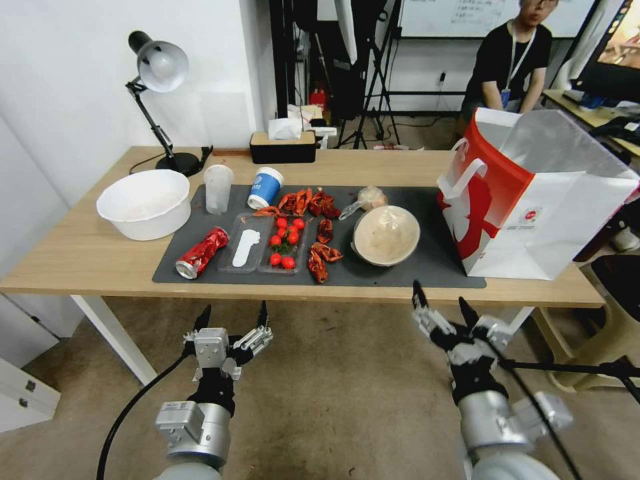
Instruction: Pick up the trash from the table and place it into the takeout bag.
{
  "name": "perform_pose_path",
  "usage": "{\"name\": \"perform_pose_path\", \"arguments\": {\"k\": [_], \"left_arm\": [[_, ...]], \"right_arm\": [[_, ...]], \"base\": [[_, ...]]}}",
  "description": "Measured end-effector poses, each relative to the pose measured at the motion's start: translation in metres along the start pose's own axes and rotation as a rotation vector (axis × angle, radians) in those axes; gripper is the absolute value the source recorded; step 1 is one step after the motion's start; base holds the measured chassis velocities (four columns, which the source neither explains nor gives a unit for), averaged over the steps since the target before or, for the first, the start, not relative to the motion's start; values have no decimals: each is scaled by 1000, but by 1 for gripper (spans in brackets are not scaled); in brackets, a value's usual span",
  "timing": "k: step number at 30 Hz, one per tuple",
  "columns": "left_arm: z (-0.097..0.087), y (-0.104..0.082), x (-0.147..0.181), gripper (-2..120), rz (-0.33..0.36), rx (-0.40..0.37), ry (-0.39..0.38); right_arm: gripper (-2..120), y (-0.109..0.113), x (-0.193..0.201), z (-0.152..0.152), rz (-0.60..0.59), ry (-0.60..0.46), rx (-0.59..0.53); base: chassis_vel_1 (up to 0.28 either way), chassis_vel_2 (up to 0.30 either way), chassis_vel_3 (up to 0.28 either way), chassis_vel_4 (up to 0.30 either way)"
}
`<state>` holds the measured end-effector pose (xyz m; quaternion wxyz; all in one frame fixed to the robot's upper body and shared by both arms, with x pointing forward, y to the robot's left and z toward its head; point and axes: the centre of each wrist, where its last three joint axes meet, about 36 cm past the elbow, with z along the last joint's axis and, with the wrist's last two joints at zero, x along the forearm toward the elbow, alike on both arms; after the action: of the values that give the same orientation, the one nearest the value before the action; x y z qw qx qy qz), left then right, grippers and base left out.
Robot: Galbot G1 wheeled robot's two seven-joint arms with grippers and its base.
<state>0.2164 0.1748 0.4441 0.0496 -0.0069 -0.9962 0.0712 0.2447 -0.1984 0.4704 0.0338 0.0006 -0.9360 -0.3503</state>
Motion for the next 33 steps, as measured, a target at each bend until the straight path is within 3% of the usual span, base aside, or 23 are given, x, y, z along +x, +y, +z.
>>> {"name": "perform_pose_path", "arguments": {"k": [2, 6, 17, 30, 33], "left_arm": [[0, -1, -2, 100, 16, 1, 2], [4, 1, -9, 100, 47, -3, 11], [2, 7, -13, 100, 43, -10, 12], [6, 8, -12, 100, 27, -9, 23], [8, 8, -12, 100, 24, -8, 26]], "right_arm": [[100, 3, -6, -5, 6, 24, -147], [100, 0, -17, -9, 38, 20, -225], [100, 5, -83, 14, 31, 69, -275], [99, 18, -122, 20, 79, 158, -338], [92, 19, -124, 18, 88, 171, -370]], "base": [[0, 0, 0, 0], [0, 0, 0, 0], [0, 0, 0, 0], [0, 0, 0, 0], [0, 0, 0, 0]]}}
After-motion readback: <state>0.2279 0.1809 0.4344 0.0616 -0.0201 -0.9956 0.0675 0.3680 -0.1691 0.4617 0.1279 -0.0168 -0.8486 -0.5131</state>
